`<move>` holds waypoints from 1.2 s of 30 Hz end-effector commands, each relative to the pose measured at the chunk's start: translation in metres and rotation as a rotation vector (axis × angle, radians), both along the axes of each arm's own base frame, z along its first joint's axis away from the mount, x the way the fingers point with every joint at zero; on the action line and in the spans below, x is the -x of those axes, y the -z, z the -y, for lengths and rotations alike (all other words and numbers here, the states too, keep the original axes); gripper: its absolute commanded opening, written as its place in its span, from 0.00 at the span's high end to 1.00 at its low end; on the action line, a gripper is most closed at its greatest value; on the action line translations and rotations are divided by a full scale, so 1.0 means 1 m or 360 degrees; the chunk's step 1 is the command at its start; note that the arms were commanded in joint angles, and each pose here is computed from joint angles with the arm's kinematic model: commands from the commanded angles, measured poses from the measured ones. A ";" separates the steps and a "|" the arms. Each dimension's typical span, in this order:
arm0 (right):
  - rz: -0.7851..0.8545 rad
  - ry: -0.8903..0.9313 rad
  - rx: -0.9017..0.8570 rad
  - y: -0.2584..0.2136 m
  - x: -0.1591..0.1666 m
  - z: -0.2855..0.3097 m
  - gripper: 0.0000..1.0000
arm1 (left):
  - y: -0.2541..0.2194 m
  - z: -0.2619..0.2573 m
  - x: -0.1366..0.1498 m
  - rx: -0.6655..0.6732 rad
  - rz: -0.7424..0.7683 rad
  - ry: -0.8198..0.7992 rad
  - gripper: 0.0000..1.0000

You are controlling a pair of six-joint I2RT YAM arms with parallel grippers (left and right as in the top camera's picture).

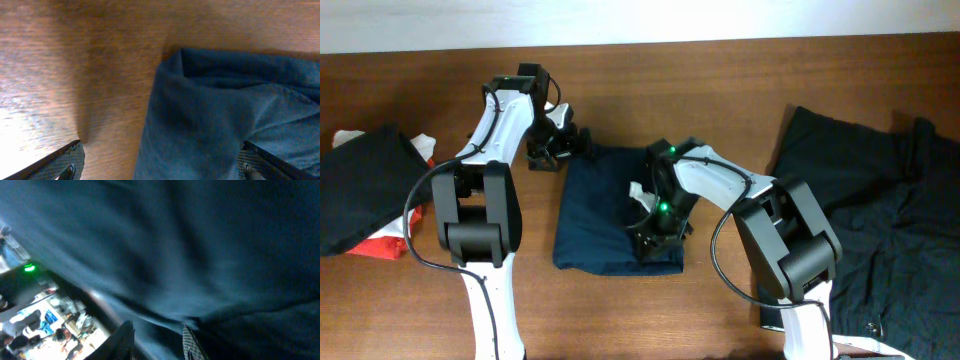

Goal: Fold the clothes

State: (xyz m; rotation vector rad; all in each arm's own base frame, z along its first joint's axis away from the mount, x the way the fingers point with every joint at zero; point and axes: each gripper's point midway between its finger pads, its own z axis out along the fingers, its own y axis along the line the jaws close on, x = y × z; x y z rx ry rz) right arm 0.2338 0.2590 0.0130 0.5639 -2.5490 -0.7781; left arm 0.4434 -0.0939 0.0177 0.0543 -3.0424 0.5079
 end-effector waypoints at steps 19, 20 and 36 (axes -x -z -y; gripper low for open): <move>0.0663 0.0650 0.0836 -0.050 -0.170 0.154 0.57 | -0.079 0.014 -0.013 0.0131 0.0378 0.0175 0.03; 0.0667 0.0645 0.0833 -0.055 -0.171 0.152 0.56 | -0.082 0.015 -0.026 0.0134 0.0471 0.0180 0.03; 0.0569 0.0582 0.0876 -0.060 -0.151 0.150 0.57 | -0.002 0.076 -0.041 0.0338 0.0559 0.0625 0.01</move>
